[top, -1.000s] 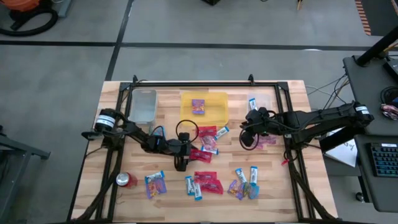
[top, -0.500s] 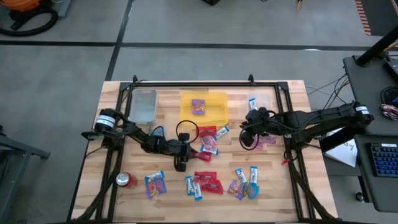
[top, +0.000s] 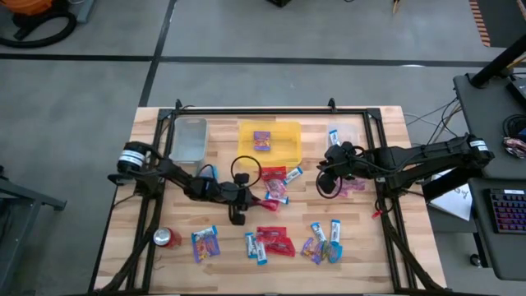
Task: Sort candy
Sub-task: Put the red gummy into the gray bin
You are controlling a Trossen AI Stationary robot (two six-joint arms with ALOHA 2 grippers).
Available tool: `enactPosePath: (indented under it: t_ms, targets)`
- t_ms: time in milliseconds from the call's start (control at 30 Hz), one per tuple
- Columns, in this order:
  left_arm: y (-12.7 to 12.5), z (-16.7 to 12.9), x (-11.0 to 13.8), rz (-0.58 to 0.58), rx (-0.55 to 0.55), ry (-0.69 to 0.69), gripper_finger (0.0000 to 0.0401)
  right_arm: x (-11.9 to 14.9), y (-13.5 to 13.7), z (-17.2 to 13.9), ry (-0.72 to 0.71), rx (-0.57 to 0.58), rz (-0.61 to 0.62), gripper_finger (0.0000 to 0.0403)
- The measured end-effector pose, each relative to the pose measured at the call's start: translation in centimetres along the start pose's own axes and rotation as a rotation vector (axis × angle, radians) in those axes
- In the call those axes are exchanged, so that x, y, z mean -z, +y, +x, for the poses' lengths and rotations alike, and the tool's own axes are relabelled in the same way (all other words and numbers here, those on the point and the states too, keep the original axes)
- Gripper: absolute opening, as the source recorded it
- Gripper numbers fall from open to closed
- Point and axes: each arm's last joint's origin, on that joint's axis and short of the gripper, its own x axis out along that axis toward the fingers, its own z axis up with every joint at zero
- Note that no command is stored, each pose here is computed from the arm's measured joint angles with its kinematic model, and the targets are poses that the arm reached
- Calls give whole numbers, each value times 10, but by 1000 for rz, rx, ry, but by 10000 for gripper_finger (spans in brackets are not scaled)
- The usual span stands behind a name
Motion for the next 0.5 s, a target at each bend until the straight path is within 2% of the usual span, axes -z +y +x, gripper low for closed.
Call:
enactPosePath:
  t_ms: [333, 400, 500]
  targets:
    - [8, -47, -39, 1, -13, -29, 41, 0, 0, 0, -2, -1, 1, 66]
    - [12, -61, -47, -12, -63, -27, 41, 0, 0, 0, -3, -2, 2, 66]
    - [23, -85, -53, -70, -223, 3, 41, 0, 0, 0, -3, -2, 1, 66]
